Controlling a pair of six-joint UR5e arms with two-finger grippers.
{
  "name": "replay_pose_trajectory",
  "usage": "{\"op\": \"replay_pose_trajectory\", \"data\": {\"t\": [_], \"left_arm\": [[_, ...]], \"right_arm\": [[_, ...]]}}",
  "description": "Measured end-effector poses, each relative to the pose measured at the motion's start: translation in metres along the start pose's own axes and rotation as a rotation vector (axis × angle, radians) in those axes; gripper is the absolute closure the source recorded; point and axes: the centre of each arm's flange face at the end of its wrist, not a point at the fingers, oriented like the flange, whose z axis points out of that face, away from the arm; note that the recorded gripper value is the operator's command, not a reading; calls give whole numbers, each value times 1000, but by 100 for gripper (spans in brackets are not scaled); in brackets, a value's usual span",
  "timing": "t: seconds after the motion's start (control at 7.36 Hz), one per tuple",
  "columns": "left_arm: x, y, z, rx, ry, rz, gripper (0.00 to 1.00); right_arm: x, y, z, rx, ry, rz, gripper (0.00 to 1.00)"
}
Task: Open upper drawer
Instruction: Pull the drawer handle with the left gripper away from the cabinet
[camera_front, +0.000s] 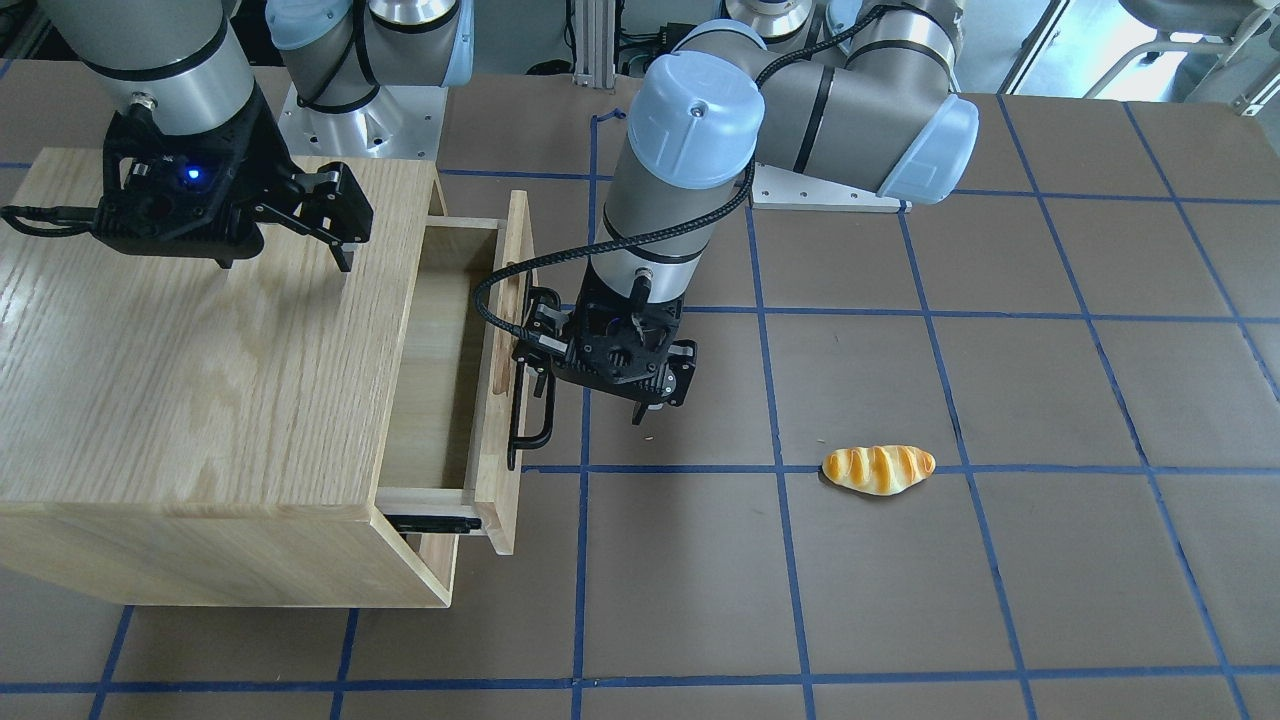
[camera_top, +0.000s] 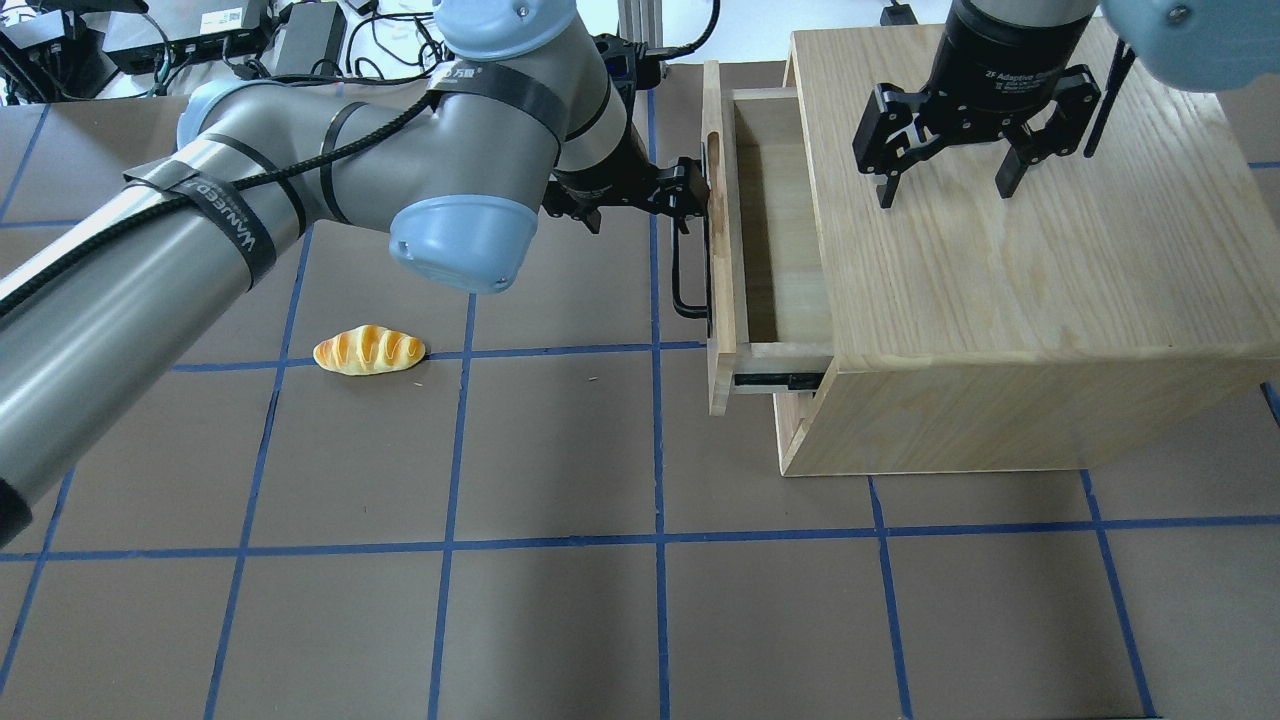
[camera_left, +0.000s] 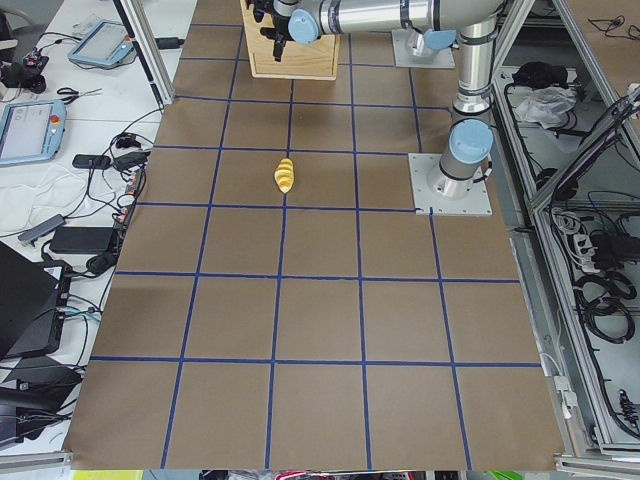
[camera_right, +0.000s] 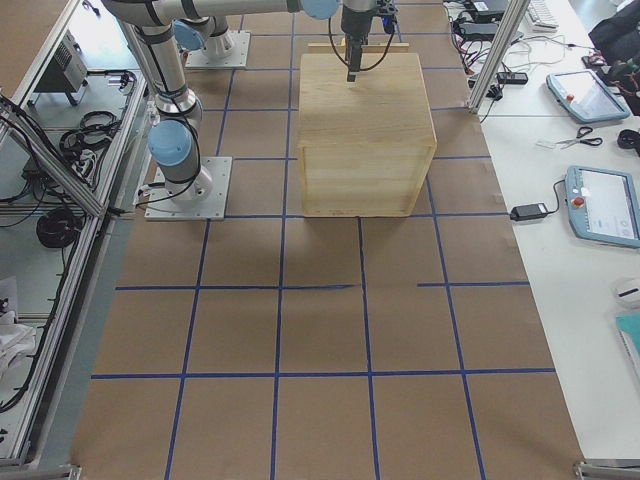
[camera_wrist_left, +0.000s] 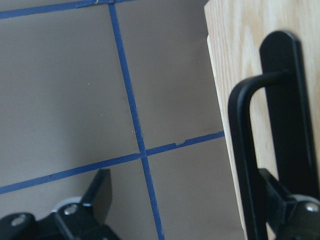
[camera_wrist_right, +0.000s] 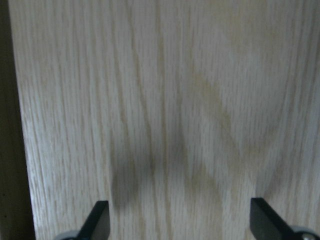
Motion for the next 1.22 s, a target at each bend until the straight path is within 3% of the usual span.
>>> {"op": "replay_pose_trajectory", "data": {"t": [1.22], "left_arm": [[-31,-5,-15,-44,-36,11,0]], "right_arm": [[0,0,0,0,0,-1,0]]}}
